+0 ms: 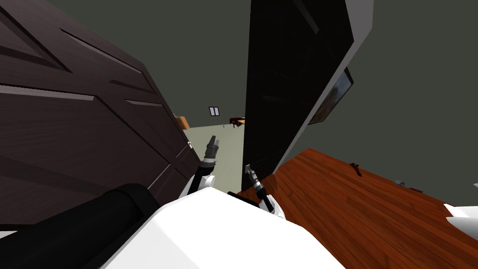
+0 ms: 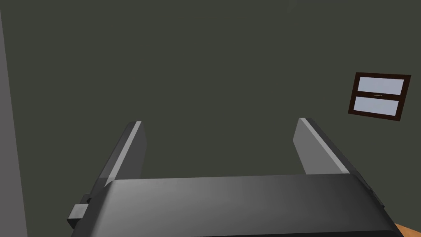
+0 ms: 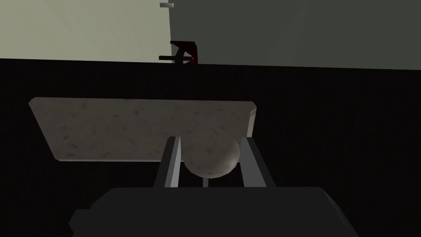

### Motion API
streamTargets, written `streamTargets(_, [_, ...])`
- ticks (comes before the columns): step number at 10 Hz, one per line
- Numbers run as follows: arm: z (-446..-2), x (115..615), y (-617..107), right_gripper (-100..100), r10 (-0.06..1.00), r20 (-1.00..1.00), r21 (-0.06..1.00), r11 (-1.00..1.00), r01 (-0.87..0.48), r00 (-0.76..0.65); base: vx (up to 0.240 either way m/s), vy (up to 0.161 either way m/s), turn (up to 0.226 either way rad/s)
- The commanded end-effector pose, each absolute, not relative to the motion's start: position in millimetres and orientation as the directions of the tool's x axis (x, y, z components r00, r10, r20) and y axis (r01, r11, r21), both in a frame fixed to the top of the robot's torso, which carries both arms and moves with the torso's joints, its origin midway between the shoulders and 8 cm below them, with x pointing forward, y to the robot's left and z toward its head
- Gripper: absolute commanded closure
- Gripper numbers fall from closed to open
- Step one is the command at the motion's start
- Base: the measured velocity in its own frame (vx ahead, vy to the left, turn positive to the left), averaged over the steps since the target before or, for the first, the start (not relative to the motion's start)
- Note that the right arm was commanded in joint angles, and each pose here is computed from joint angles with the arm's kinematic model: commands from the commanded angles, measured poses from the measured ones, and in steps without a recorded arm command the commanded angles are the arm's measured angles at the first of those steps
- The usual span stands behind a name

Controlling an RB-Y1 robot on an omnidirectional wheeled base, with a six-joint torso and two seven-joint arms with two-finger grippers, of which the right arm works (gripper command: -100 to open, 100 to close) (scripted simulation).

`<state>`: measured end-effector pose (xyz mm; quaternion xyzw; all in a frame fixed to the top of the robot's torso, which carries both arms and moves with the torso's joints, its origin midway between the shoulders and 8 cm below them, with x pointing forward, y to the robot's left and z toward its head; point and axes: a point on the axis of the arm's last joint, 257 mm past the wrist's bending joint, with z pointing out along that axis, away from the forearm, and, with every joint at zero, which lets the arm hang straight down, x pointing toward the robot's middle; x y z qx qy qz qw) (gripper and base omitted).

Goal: Push the door open

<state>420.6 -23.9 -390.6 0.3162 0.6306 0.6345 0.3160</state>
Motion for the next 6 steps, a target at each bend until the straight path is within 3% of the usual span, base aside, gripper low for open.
streamTargets(1, [-390.9, 420.2, -24.2, 100, 0.800, 0.004, 1.000, -0.006, -0.001, -0.600, -0.019, -0.014, 0.003])
streamTargets(4, [-390.9, 420.2, -24.2, 100, 0.800, 0.004, 1.000, -0.006, -0.001, -0.600, -0.004, -0.003, -0.002])
streamTargets(6, [-392.4, 425.4, -33.4, 100, 0.815, -0.001, 1.000, 0.001, 0.000, -0.579, 0.091, 0.105, -0.029])
